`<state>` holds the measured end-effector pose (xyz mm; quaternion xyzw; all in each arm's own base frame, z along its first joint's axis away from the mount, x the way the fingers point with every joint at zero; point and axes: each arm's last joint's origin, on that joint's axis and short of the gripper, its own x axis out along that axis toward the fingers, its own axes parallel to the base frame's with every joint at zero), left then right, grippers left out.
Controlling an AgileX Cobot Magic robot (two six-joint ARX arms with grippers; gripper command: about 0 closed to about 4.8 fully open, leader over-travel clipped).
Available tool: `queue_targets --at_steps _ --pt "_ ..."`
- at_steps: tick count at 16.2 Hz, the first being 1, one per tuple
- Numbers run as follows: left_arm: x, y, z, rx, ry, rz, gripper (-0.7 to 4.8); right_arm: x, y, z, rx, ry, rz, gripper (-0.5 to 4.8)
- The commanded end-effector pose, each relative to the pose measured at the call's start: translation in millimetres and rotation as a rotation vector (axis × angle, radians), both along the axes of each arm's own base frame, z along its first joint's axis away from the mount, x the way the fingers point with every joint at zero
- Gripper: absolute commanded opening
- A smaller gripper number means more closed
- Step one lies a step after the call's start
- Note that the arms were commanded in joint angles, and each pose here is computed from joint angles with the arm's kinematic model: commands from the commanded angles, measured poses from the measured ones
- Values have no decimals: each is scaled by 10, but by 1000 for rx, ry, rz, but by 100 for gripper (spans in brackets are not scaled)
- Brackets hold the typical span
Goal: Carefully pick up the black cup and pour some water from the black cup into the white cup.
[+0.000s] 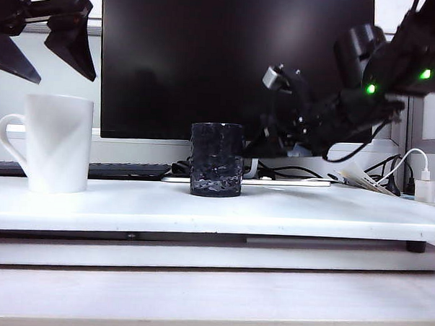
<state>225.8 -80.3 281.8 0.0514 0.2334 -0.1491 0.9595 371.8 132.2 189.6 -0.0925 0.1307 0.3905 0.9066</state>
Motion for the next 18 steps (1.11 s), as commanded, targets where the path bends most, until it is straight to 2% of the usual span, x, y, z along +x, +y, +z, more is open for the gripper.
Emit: queue_targets --at_steps 1,5,9,11,12,14,15,18 --pt "-17 2 6 13 18 -8 479 72 34 -35 34 -76 5 390" --pt "-28 7 -17 22 42 -7 479 121 96 -116 90 -114 1 387" --pt "-43 14 -44 34 73 -4 479 164 117 -237 183 -52 -24 386" --pt "-43 14 -44 35 72 -4 479 169 163 -279 199 -71 -19 385" --pt "-43 16 -44 36 72 -1 479 170 175 -287 203 -81 -15 358" --pt "-44 16 -46 38 75 -1 479 162 218 -296 215 -94 -4 222" --pt "-44 16 -47 38 75 -1 479 159 229 -296 217 -95 -2 202" --pt "-44 17 -47 39 75 2 479 151 250 -294 219 -96 0 195"
